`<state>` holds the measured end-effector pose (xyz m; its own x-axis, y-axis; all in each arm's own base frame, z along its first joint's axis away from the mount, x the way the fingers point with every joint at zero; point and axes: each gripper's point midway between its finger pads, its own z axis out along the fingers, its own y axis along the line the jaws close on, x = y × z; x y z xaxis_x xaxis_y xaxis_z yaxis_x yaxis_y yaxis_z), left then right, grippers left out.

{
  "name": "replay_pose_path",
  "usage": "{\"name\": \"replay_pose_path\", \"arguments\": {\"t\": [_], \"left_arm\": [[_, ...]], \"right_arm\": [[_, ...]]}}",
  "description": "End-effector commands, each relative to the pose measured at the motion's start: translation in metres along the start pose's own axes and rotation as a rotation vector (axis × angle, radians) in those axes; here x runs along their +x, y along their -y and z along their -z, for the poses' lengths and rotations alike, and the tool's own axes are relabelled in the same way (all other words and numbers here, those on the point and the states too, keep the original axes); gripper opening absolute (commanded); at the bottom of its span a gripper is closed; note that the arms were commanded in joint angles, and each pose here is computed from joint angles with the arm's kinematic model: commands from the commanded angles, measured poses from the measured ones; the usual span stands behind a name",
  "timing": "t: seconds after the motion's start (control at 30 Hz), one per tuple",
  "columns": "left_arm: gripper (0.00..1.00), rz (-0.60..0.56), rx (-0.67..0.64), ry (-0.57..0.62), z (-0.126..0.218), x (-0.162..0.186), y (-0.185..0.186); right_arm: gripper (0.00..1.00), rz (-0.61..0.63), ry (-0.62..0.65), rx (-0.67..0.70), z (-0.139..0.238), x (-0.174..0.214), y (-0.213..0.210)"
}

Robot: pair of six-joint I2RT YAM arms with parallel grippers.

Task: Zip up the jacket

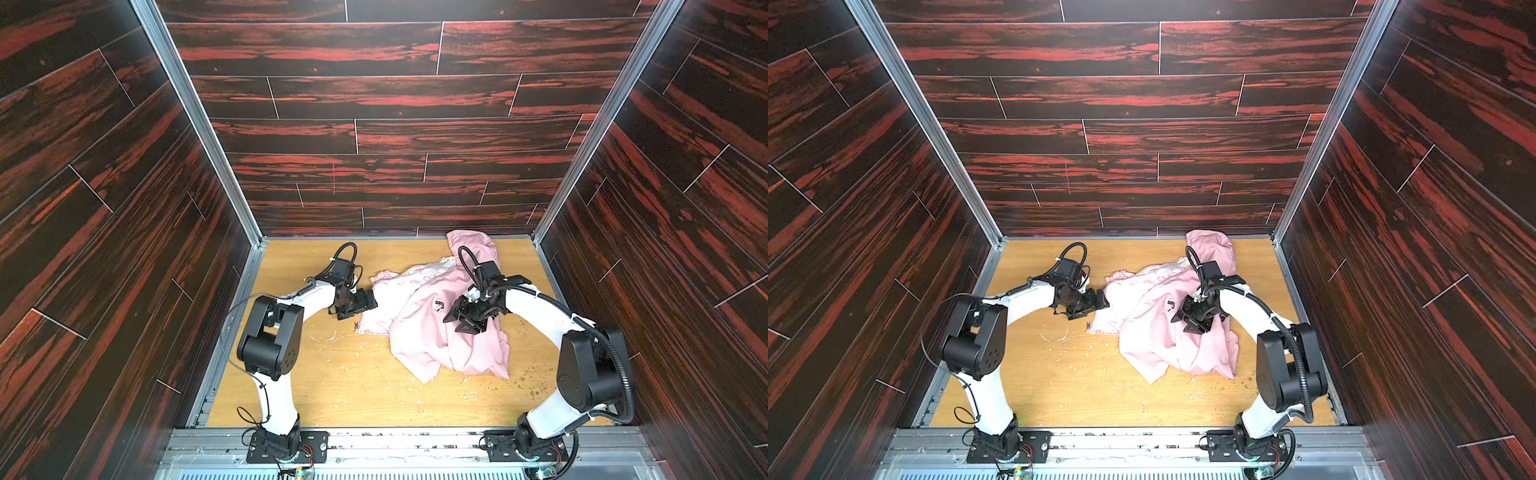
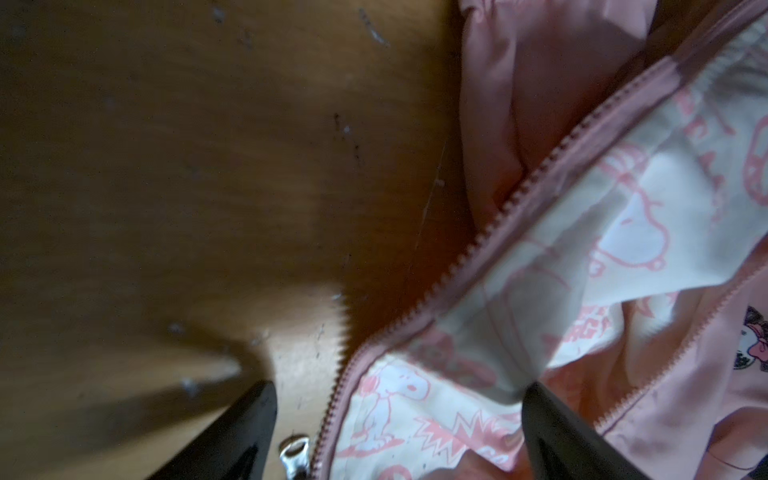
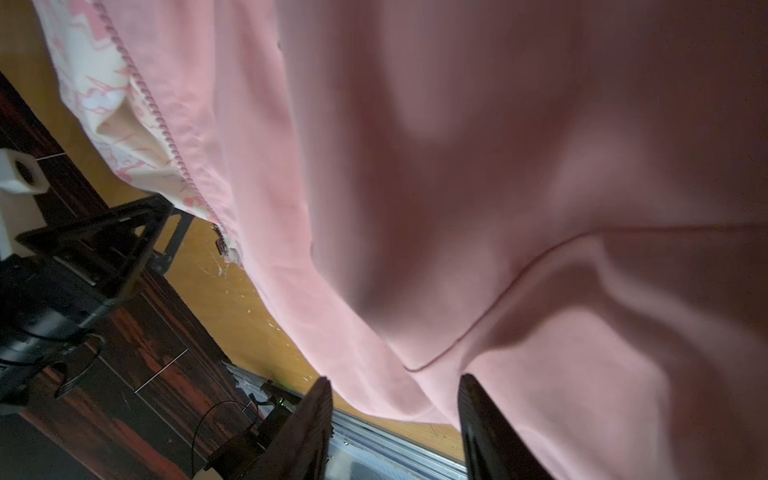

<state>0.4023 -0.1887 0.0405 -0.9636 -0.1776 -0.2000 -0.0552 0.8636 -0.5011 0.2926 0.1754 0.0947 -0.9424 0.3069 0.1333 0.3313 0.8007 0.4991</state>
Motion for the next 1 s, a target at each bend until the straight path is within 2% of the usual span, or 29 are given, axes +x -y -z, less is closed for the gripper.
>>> {"name": "replay_pose_path", "arguments": {"t": [0.0, 0.07, 0.13, 0.33, 0.43, 0.67, 0.97], "left_arm": [[0.93, -0.060, 0.118, 0.009, -0.004, -0.013, 0.022], [0.88, -0.054, 0.183, -0.007, -0.008, -0.014, 0.033], [0.77, -0.046, 0.240, -0.026, -0.009, -0.012, 0.042], [0.33, -0.063, 0.295, -0.071, 0.003, 0.001, 0.059], [0.01, -0.066, 0.280, -0.055, 0.019, 0.004, 0.061], [0.00, -0.048, 0.202, 0.068, 0.081, -0.010, 0.063], [0.00, 0.038, -0.001, 0.290, 0.181, -0.032, 0.025]], "right_arm": [[0.50, -0.018, 0.005, 0.016, 0.001, 0.003, 0.005], [0.48, -0.032, -0.002, 0.019, -0.004, 0.003, 0.007], [0.47, -0.045, -0.006, 0.022, -0.008, 0.001, 0.010], [0.44, -0.081, -0.012, 0.022, -0.019, -0.005, 0.016], [0.42, -0.108, -0.009, 0.024, -0.022, -0.011, 0.023], [0.39, -0.143, -0.001, 0.036, -0.028, -0.027, 0.039], [0.37, -0.151, -0.006, 0.051, -0.035, -0.048, 0.043]]}}
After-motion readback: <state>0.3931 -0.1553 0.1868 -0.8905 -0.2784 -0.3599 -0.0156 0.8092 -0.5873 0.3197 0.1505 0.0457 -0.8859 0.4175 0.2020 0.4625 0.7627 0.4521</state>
